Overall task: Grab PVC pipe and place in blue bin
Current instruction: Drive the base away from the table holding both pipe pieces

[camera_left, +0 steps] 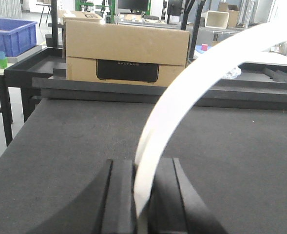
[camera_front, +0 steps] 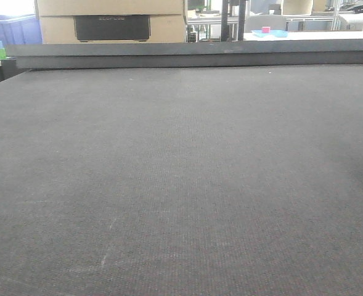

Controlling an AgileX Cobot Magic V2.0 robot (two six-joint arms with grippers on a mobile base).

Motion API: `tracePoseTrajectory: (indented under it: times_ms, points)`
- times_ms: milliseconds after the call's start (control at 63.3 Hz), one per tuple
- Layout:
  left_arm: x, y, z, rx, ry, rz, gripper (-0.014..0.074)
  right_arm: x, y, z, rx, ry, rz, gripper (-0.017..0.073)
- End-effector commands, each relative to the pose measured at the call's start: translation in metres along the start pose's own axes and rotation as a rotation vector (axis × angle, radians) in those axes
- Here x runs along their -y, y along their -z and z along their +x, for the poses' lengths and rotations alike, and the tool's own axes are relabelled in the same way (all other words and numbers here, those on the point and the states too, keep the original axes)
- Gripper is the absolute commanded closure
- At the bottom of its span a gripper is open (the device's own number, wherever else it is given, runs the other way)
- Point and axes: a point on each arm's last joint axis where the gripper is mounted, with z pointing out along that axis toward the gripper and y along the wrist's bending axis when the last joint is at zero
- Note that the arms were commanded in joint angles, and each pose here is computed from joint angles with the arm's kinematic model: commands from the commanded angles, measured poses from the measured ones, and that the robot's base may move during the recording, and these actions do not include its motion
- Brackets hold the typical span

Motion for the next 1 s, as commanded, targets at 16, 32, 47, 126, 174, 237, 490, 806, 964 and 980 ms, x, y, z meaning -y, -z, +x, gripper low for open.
tracePoseTrajectory:
  times_ms: [16,32,47,126,174,237,490,806,964,980]
  points:
    - [0.0004,0.0022,-0.0032,0.039,0.005,0.004,0.0704,0.0003,0.004,-0.0025,0.035,0.022,-0.001,0.0728]
    - [0.0004,0.0022,-0.0032,0.039,0.005,0.004,0.0704,0.0003,0.004,-0.0023,0.033,0.022,0.0,0.0728]
    - [0.0004,0.0022,-0.0032,0.039,0.005,0.004,0.0704,0.0004,0.004,-0.0021,0.031,0.022,0.001,0.0728]
    - [0.0004,0.0022,-0.0032,0.039,0.005,0.004,0.0704,0.0007,0.004,-0.0009,0.017,0.022,0.004,0.0728]
    - [0.0004,0.0022,-0.0032,0.039,0.005,0.004,0.0704,0.0008,0.004,-0.0005,0.013,0.022,0.005,0.0728]
    - [0.0004,0.0022,-0.0032,0.039,0.005,0.004,0.0704,0.0008,0.004,-0.0007,0.015,0.022,0.005,0.0728]
    - [0.0004,0.0022,-0.0032,0.039,0.005,0.004,0.0704,0.0007,0.004,-0.0008,0.017,0.02,0.003,0.0728]
    - [0.0004,0.0022,-0.0032,0.039,0.005,0.004,0.0704,0.0007,0.004,-0.0008,0.017,0.02,0.003,0.0728]
    - [0.0004,0.0022,-0.0032,0.039,0.005,0.004,0.0704,0.0007,0.004,-0.0008,0.017,0.02,0.003,0.0728]
    - [0.0004,0.0022,-0.0032,0.039,0.005,0.004,0.0704,0.0007,0.004,-0.0008,0.017,0.02,0.003,0.0728]
